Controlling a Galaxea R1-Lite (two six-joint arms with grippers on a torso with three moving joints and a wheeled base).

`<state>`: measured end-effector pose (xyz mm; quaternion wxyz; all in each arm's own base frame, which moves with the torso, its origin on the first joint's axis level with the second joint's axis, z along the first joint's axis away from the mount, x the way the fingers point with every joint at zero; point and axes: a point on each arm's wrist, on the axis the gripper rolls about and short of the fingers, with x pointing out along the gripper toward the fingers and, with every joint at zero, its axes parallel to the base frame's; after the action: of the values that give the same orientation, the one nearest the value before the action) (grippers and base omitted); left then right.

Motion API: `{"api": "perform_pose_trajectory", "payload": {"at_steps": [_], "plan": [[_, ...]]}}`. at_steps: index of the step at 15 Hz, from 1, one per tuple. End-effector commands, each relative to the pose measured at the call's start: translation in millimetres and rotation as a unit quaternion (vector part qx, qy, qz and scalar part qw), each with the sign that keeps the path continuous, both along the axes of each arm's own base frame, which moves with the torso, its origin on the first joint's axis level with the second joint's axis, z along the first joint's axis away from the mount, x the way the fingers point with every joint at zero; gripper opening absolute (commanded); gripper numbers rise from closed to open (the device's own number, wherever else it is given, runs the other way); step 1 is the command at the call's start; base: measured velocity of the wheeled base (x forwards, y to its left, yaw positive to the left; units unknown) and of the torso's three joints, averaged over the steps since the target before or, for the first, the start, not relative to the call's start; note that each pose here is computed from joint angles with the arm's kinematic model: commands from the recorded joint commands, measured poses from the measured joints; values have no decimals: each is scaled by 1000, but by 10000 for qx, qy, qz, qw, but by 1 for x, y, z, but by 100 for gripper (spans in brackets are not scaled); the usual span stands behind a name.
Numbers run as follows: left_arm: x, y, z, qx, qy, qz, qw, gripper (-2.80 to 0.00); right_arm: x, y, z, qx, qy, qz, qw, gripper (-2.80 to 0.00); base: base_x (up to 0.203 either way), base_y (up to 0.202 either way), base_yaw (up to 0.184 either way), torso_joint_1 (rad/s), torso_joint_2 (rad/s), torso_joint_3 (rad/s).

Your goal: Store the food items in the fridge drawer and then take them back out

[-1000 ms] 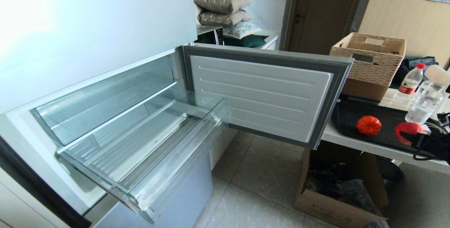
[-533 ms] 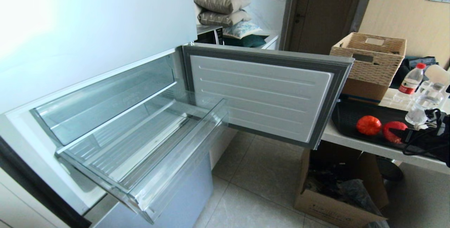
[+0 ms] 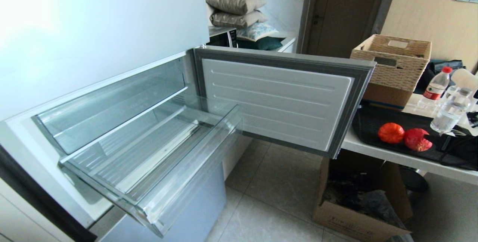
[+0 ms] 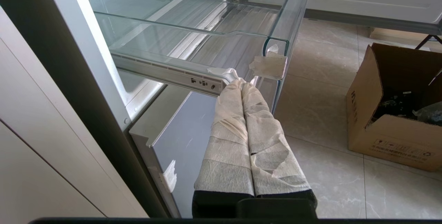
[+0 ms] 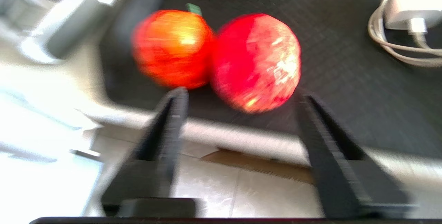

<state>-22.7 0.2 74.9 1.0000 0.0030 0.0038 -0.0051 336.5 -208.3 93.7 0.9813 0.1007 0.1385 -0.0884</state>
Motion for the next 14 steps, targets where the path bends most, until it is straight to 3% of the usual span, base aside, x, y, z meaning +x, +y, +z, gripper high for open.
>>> {"api": "perform_pose_trajectory", "payload": {"at_steps": [1,3,6,14], "plan": [[0,0,0,1,7,-2,10000,-280,-37,30,52,-212,-408,26,9989,-280,0,0,0,0,0,0],[0,0,0,1,7,-1,10000,-280,-71,68,52,-134,-200,-58,9997,-280,0,0,0,0,0,0],[0,0,0,1,7,-3,10000,-280,-114,107,54,-504,-36,-163,9986,-280,0,0,0,0,0,0],[0,0,0,1,7,4,10000,-280,-170,136,66,-1019,-323,-127,9942,-280,0,0,0,0,0,0]]}}
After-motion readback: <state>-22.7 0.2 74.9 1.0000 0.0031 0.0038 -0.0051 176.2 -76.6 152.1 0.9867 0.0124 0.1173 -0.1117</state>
